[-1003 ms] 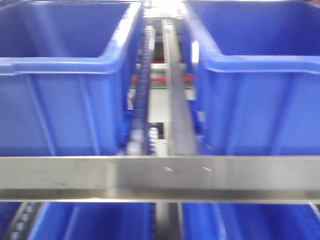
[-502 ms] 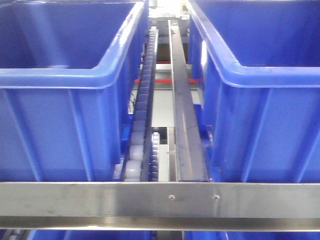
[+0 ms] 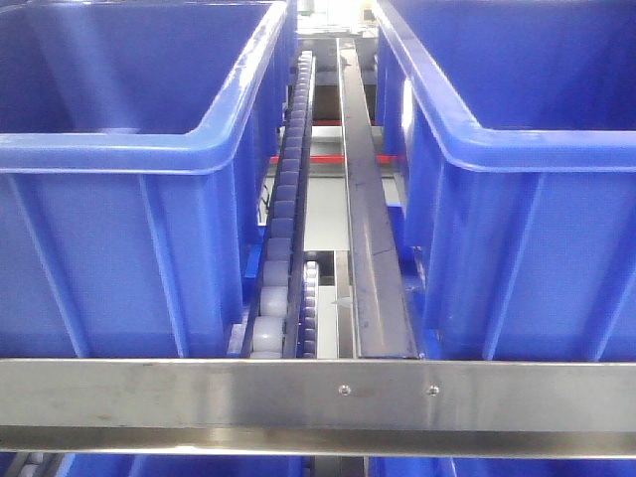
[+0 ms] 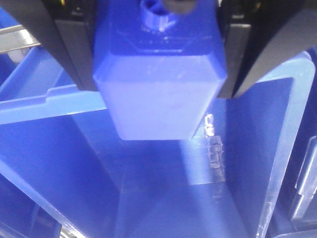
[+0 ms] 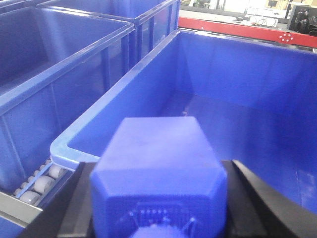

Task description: Pick and sort blue part to right shelf

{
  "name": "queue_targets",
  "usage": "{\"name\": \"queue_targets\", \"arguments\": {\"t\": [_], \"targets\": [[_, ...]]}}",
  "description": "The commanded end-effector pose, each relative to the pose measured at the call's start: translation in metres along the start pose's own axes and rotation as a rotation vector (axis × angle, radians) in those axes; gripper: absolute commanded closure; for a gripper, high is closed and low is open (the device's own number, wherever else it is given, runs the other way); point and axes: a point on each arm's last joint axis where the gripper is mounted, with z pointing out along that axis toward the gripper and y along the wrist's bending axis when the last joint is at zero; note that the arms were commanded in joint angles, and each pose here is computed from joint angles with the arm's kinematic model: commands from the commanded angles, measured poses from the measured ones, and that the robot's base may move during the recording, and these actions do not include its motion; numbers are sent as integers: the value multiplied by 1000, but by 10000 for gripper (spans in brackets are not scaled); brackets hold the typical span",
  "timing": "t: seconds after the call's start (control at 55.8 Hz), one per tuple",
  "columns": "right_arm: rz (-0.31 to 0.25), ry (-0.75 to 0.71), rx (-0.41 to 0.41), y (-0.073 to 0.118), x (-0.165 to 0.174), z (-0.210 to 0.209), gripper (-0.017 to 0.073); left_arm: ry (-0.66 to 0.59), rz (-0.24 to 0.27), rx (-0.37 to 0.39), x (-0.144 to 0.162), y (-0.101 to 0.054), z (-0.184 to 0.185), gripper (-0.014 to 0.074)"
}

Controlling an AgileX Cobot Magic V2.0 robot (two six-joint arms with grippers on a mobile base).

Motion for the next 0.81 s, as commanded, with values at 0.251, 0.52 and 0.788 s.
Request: {"name": "queue_targets", "arguments": {"t": [0.251, 0.52, 0.788], "targets": [[9, -97, 24, -2, -15, -1, 279, -102, 0, 28, -16, -2, -3, 278], [9, -97, 24, -2, -15, -1, 279, -104, -3, 30, -16, -2, -3, 278], [9, -97, 24, -2, -15, -1, 279, -174, -41, 72, -36, -6, -5, 278]]}}
